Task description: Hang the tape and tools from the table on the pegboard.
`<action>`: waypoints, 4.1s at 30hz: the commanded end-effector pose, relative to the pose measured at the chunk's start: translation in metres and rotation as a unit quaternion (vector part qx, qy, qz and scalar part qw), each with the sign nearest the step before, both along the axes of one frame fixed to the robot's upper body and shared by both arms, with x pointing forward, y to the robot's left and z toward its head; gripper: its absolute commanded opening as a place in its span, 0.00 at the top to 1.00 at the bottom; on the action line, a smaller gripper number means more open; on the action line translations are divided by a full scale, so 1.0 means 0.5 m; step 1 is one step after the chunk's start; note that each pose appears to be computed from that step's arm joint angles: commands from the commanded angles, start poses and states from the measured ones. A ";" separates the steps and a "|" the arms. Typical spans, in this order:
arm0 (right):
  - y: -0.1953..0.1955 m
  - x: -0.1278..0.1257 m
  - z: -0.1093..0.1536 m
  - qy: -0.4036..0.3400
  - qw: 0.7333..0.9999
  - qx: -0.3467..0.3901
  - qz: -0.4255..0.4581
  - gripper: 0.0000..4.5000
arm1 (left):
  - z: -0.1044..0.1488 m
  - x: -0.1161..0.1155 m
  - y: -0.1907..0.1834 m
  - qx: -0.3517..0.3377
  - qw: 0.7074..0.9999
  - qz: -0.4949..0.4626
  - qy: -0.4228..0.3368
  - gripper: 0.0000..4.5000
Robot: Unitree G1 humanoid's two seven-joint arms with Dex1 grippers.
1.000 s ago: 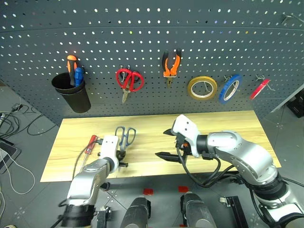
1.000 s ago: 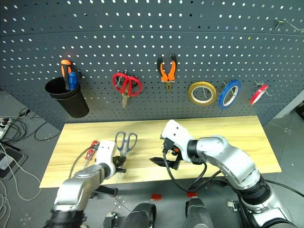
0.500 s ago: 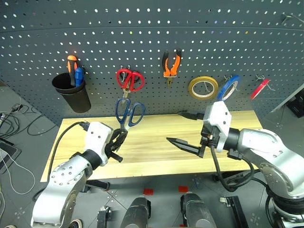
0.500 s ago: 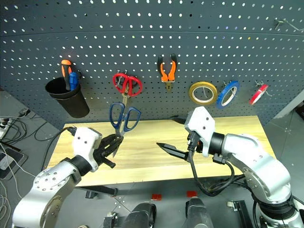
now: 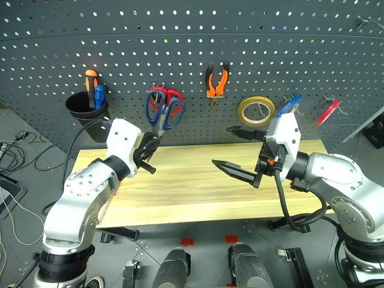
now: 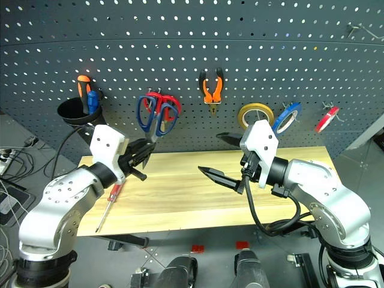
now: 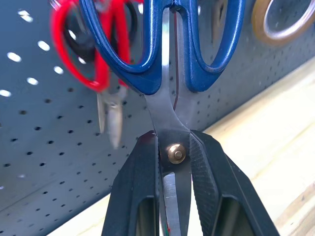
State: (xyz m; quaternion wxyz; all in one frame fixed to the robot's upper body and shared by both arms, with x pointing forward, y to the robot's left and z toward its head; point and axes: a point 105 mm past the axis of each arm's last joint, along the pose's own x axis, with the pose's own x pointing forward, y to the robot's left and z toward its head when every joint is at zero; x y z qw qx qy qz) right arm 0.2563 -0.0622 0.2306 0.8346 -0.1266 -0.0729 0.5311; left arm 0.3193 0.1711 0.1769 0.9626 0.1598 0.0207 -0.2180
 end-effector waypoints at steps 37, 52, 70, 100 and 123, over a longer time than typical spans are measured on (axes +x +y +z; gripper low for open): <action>0.183 0.004 -0.115 0.156 0.985 -0.062 -0.041 0.00 | -0.190 -0.031 0.270 -0.094 0.969 0.132 0.185 0.18; 0.220 -0.029 -0.093 0.167 0.982 -0.090 0.006 0.00 | -0.266 -0.001 0.371 -0.027 0.935 0.220 0.276 0.18; 0.222 -0.022 -0.072 0.095 0.991 -0.090 0.030 0.00 | -0.319 0.017 0.375 -0.026 0.910 0.258 0.322 0.80; 0.107 0.034 0.086 -0.044 0.998 0.010 0.047 0.00 | 0.279 -0.033 0.179 -0.073 0.968 0.070 -0.230 0.80; 0.167 0.032 0.128 -0.079 0.992 0.046 0.086 0.00 | 0.309 0.064 0.258 -0.092 0.921 0.167 -0.341 0.64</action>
